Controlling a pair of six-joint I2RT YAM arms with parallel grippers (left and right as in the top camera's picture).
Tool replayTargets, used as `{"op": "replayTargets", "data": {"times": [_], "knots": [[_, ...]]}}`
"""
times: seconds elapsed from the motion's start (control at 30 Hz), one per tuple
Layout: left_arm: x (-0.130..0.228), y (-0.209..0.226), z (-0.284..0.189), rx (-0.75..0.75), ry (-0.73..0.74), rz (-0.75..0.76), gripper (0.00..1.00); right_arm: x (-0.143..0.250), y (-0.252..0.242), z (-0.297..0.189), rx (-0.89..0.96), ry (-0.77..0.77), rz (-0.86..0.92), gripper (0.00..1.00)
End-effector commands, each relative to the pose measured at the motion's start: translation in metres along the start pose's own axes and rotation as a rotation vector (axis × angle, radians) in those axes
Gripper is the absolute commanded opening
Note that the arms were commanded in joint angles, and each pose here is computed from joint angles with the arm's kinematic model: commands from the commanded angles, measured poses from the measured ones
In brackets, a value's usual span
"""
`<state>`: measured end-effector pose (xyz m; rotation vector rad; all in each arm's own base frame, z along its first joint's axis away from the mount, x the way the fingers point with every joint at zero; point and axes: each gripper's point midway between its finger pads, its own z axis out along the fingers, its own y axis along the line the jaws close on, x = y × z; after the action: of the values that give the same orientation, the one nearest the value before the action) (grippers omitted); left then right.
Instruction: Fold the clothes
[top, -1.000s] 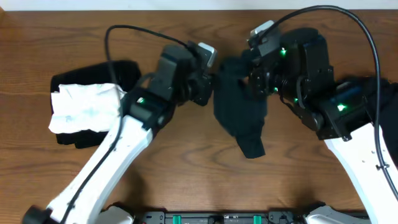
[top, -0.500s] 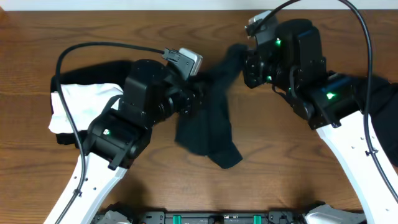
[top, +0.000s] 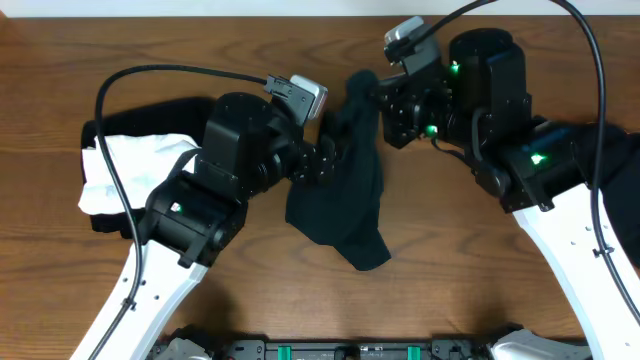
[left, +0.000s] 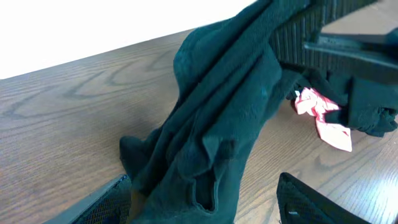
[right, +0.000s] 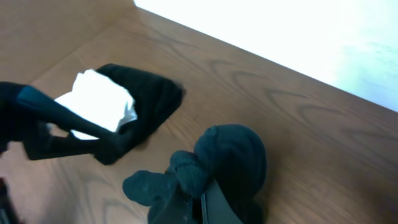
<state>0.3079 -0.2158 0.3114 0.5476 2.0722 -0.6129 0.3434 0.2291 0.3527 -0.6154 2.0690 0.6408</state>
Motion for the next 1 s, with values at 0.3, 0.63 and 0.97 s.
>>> {"op": "replayTargets", "data": {"times": [0.3,0.63,0.97], "knots": [[0.006,0.007,0.032,-0.004,0.038,-0.016,0.3,-0.001,0.027,-0.006,-0.079,-0.008,-0.05,0.01],[-0.004,0.003,0.021,0.002,-0.002,-0.007,0.06,0.014,-0.017,-0.006,0.169,0.053,-0.031,0.02],[-0.034,-0.012,-0.03,0.022,-0.143,0.003,0.06,0.048,-0.059,0.015,0.325,0.195,0.015,0.36]]}}
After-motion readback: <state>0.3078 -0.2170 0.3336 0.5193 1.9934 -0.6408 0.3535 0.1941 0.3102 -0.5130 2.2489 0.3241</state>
